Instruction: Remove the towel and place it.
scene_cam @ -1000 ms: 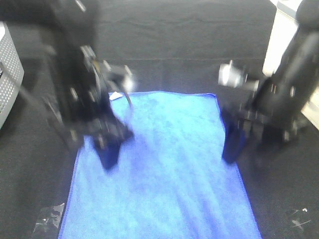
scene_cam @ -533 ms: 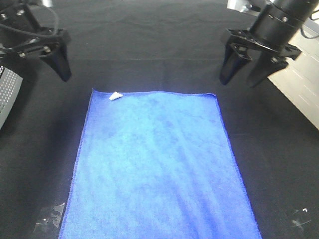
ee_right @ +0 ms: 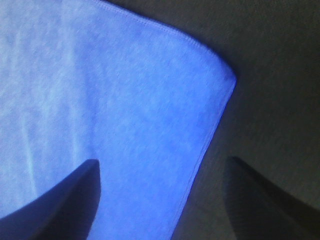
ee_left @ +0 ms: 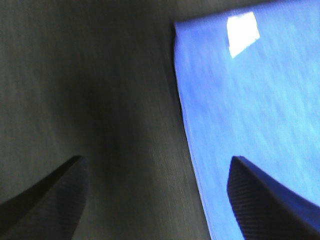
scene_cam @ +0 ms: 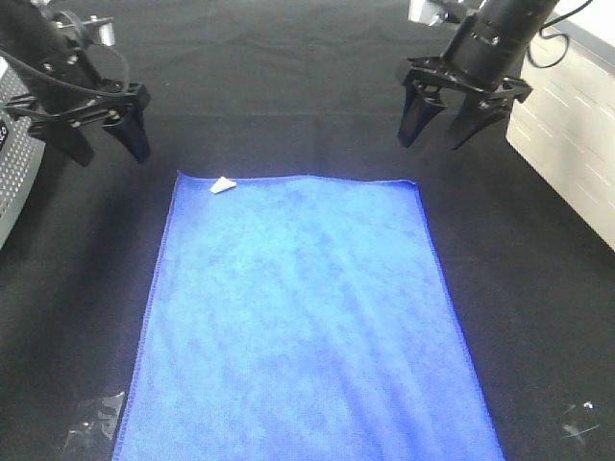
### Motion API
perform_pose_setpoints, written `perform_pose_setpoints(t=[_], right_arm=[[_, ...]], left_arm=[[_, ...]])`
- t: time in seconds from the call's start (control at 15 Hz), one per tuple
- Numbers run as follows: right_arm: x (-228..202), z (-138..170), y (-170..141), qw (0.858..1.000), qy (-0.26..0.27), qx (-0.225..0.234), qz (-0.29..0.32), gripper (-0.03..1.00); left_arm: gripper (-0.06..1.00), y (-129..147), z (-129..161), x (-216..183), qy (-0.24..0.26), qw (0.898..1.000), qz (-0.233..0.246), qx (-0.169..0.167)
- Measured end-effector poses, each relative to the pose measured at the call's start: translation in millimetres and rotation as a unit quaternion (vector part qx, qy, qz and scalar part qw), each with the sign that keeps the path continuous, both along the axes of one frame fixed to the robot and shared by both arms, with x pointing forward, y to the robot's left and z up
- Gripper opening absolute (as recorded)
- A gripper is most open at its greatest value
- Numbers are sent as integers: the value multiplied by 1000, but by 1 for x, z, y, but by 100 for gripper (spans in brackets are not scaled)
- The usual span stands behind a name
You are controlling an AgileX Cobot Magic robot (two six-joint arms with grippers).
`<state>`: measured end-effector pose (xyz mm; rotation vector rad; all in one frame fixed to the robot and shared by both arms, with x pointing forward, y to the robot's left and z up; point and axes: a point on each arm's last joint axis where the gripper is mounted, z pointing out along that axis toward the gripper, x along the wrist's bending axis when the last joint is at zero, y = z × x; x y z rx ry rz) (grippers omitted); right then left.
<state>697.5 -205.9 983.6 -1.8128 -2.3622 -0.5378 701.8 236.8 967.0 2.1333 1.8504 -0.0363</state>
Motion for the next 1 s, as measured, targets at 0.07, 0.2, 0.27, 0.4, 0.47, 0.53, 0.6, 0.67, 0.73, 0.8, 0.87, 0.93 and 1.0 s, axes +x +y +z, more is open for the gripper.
perform_pose_setpoints(t=[0.07, 0.2, 0.27, 0.4, 0.47, 0.53, 0.6, 0.67, 0.73, 0.8, 0.87, 0.93, 1.0], right_arm=[[8, -8, -4, 1000, 3, -1, -4, 67], [22, -24, -16, 1000, 7, 5, -20, 67], [25, -28, -18, 1000, 9, 5, -22, 67], [29, -47, -27, 999, 27, 3, -30, 67], [30, -55, -30, 999, 35, 2, -33, 67], [31, -64, -33, 998, 43, -2, -35, 67], [31, -73, -35, 998, 52, -4, -36, 67], [32, -80, -37, 998, 59, -6, -37, 67], [32, -87, -37, 997, 64, -9, -37, 67], [32, -93, -37, 997, 70, -10, -37, 67], [32, -100, -37, 996, 75, -10, -38, 67], [32, -103, -38, 996, 77, -11, -39, 67], [33, -103, -38, 996, 76, -11, -38, 67]], left_arm=[[72, -1, -8, 12, -2, 1000, -1, 0], [72, -3, -23, 32, 0, 1000, -7, 0], [72, -4, -24, 36, 0, 1000, -9, 0], [72, -5, -34, 45, 6, 1000, -14, -1], [72, -5, -40, 46, 11, 1000, -14, 0], [72, -5, -45, 46, 15, 1000, -18, 1], [72, -5, -52, 47, 20, 1000, -23, 2], [72, -5, -56, 47, 22, 999, -27, 3], [72, -5, -61, 47, 25, 999, -30, 4], [72, -5, -66, 48, 27, 999, -31, 4], [72, -5, -71, 48, 29, 999, -32, 4], [72, -5, -78, 49, 32, 999, -33, 5], [72, -5, -84, 49, 36, 999, -33, 6]])
